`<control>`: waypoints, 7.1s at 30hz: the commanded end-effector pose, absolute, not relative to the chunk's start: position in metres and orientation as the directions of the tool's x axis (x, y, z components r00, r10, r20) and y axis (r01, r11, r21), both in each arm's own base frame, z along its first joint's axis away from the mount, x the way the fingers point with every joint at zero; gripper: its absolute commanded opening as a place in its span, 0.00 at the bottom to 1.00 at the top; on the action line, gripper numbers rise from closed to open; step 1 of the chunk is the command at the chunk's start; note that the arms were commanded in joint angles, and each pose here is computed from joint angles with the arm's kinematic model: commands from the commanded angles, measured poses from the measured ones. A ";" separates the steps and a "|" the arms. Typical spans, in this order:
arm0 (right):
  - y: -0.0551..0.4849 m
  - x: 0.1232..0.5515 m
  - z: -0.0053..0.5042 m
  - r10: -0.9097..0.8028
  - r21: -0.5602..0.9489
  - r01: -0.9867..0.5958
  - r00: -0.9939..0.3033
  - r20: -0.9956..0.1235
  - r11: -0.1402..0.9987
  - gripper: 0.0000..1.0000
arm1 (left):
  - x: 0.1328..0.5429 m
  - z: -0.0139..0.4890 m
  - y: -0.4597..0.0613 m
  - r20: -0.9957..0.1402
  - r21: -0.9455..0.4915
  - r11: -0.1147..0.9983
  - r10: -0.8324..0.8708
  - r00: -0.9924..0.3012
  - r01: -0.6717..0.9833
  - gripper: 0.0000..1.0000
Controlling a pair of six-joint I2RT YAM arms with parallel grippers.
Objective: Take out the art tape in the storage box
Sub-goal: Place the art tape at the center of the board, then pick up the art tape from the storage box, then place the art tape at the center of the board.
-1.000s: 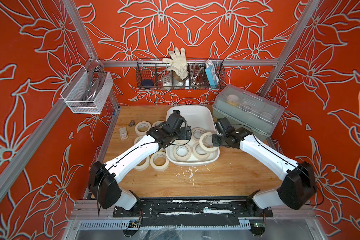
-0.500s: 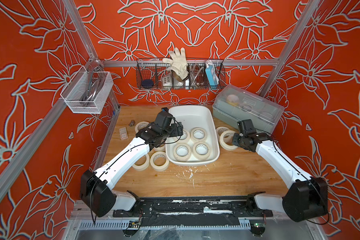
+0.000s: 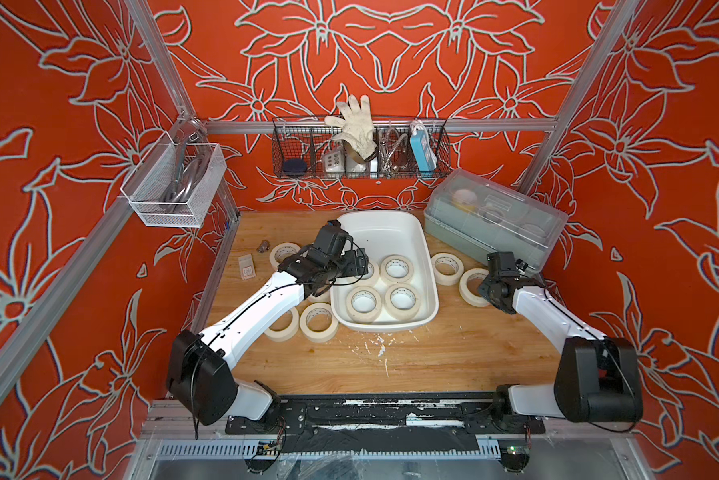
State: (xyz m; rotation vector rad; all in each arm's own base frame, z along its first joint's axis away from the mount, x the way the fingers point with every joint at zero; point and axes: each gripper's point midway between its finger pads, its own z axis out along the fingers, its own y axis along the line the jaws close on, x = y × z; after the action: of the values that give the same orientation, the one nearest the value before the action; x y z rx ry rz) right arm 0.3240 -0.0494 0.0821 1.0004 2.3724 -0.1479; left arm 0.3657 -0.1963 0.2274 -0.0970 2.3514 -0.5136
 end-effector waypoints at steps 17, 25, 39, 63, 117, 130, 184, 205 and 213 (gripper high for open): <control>-0.067 0.385 0.049 0.707 0.192 0.739 -0.484 -0.515 0.646 0.03 | 0.364 0.233 -0.194 -0.635 -0.397 0.915 -0.217 -0.741 0.072 0.93; -0.063 0.389 0.042 0.725 0.224 0.735 -0.480 -0.495 0.640 0.41 | 0.364 0.226 -0.194 -0.634 -0.391 0.917 -0.203 -0.746 0.083 0.93; -0.051 0.369 0.090 0.687 0.276 0.660 -0.511 -0.516 0.699 0.59 | 0.369 0.216 -0.195 -0.615 -0.396 0.915 -0.206 -0.761 0.072 0.93; 0.047 0.331 0.200 0.506 0.534 0.201 -0.688 -0.520 0.822 0.63 | 0.373 0.166 -0.205 -0.417 -0.354 0.934 -0.206 -0.885 -0.051 0.87; 0.112 0.310 0.179 0.371 0.495 0.091 -0.780 -0.504 0.864 0.62 | 0.433 0.110 -0.178 -0.470 -0.054 0.971 -0.232 -0.852 -0.235 0.06; 0.126 0.309 0.208 0.299 0.429 0.028 -0.758 -0.579 0.903 0.60 | 0.389 0.205 -0.190 -0.580 0.047 0.999 0.041 -0.814 0.017 0.06; 0.232 0.303 0.207 -0.097 0.198 -0.292 -0.752 -0.652 0.935 0.00 | 0.319 0.263 -0.260 -0.703 -0.080 0.967 0.116 -0.701 0.240 0.72; 0.111 0.308 0.236 -0.010 0.089 -0.090 -0.760 -0.650 0.992 0.00 | 0.315 0.287 -0.202 -0.767 -0.182 0.978 -0.074 -0.637 0.106 0.99; 0.049 0.298 0.227 0.180 0.096 0.156 -0.745 -0.642 0.983 0.00 | 0.321 0.277 -0.196 -0.751 -0.182 0.980 -0.087 -0.654 0.079 0.99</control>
State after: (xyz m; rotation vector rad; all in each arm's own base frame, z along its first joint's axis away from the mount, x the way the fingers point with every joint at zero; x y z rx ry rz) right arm 0.3054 0.0675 0.2341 0.1256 2.4180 0.0972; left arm 0.3188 -0.1980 0.2776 0.0133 2.2722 -0.2450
